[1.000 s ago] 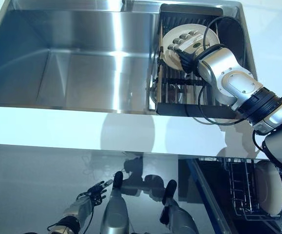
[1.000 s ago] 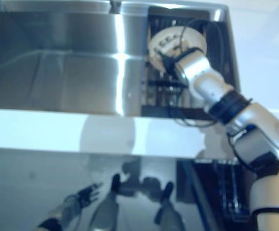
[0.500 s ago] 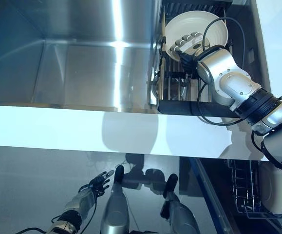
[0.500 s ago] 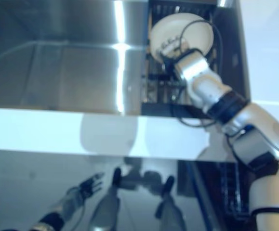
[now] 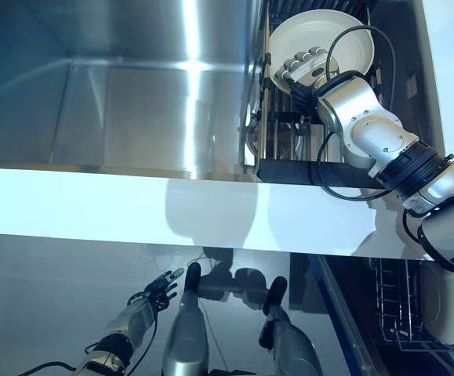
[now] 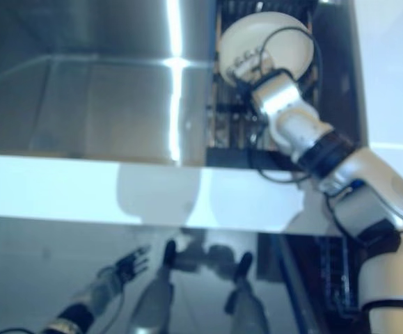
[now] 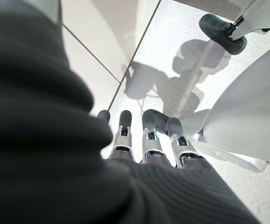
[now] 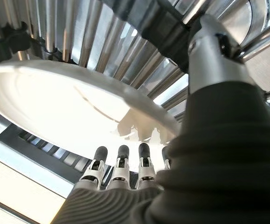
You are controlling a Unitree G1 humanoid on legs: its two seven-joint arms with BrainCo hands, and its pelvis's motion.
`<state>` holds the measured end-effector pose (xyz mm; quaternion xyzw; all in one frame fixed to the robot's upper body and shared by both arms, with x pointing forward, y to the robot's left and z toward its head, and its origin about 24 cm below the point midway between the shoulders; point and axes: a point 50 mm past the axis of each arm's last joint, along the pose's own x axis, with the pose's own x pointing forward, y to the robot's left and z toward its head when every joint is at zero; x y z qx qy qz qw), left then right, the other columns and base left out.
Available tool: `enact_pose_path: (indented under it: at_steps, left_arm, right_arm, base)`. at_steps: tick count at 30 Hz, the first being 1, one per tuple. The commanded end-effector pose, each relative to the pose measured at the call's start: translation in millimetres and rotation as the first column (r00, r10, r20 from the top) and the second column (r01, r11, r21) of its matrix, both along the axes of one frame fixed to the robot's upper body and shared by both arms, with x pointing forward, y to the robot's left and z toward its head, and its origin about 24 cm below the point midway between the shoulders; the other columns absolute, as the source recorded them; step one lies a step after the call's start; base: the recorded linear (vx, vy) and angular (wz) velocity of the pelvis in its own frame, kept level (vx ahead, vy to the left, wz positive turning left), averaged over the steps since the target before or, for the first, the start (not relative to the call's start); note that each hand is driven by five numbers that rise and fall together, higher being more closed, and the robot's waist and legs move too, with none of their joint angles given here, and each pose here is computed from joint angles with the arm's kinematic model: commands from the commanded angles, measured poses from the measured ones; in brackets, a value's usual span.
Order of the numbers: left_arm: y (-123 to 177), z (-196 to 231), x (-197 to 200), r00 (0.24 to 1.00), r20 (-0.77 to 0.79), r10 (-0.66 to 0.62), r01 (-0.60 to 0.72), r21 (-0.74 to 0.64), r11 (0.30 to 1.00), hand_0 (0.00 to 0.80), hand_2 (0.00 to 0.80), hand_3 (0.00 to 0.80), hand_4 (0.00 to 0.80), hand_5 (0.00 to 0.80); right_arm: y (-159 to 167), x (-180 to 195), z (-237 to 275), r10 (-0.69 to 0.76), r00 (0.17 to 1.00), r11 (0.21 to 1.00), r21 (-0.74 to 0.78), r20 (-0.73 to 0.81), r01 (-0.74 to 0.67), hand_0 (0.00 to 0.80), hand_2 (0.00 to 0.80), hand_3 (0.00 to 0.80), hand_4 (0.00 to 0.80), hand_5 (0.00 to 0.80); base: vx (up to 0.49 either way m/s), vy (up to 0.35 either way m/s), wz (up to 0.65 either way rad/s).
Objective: Take plates into dishwasher
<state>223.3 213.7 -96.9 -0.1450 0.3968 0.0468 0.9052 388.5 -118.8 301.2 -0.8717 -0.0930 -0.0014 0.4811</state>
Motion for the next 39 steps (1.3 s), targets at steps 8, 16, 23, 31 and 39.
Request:
enact_pose_path:
  at_steps: [8,16,23,31,39]
  left_arm:
    - [-9.5,9.2,13.2,0.998,0.055,0.002,0.001,-0.046,0.999,0.0,0.0,0.0,0.0,0.0]
    - [-11.2,11.1,16.4,0.998,0.061,0.013,-0.009,-0.062,0.998,0.0,0.0,0.0,0.0,0.0]
    - [-11.4,12.6,18.3,0.997,0.069,0.027,-0.022,-0.074,0.997,0.0,0.0,0.0,0.0,0.0]
    - [-11.1,13.5,20.0,0.997,0.07,0.03,-0.025,-0.075,0.997,0.0,0.0,0.0,0.0,0.0]
    - [-7.8,13.1,19.5,0.998,0.06,0.022,-0.019,-0.06,0.998,0.0,0.0,0.0,0.0,0.0]
  right_arm:
    - [-19.8,-3.9,39.3,-0.119,0.973,0.972,-0.176,0.199,0.155,0.0,0.0,0.0,0.0,0.0]
    - [-20.8,-3.5,36.8,-0.133,0.964,0.934,-0.296,0.229,0.199,0.8,0.8,0.8,0.8,0.8]
    - [-24.8,-3.8,36.6,-0.146,0.953,0.898,-0.368,0.266,0.24,0.8,0.8,0.8,0.8,0.8]
    - [-29.2,-3.8,37.6,-0.146,0.949,0.898,-0.365,0.28,0.246,0.8,0.8,0.8,0.8,0.8]
    - [-33.8,-2.8,40.0,-0.126,0.948,0.912,-0.343,0.291,0.226,0.8,0.8,0.8,0.8,0.8]
  base:
    - [0.0,0.0,0.0]
    - [-0.002,0.002,0.0]
    - [0.0,0.0,0.0]
    - [0.0,0.0,0.0]
    - [0.0,0.0,0.0]
